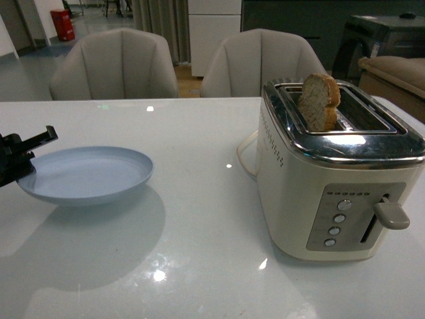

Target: Left arm holds plate, right arm toasts bread

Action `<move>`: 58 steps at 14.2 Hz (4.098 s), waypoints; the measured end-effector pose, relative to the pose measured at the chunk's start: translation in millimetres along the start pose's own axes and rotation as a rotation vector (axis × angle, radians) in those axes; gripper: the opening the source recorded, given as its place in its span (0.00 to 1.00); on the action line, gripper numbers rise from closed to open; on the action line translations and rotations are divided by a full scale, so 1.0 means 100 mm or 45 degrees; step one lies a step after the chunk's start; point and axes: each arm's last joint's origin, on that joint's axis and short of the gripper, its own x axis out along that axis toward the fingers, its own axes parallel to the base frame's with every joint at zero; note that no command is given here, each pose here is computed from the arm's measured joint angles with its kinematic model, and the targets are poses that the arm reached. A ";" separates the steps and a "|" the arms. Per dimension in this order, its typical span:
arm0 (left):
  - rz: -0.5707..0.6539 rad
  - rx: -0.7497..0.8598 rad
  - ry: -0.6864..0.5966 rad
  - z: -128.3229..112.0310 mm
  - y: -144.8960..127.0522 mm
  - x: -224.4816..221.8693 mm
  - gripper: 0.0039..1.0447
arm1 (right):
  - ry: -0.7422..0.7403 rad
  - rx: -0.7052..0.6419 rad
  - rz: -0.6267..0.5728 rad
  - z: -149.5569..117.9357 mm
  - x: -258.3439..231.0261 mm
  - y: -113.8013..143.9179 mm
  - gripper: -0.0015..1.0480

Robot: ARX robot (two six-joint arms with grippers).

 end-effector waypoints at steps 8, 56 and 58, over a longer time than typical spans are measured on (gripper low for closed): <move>0.217 -0.112 -0.081 0.02 0.36 0.27 0.02 | 0.000 0.000 0.000 0.00 0.00 0.00 0.94; -0.304 0.474 -0.827 -0.82 0.23 -2.28 0.01 | 0.000 0.000 0.000 0.00 0.00 0.00 0.94; -0.303 0.474 -0.825 -0.90 0.28 -2.33 0.01 | 0.000 0.000 0.000 0.00 0.00 0.00 0.94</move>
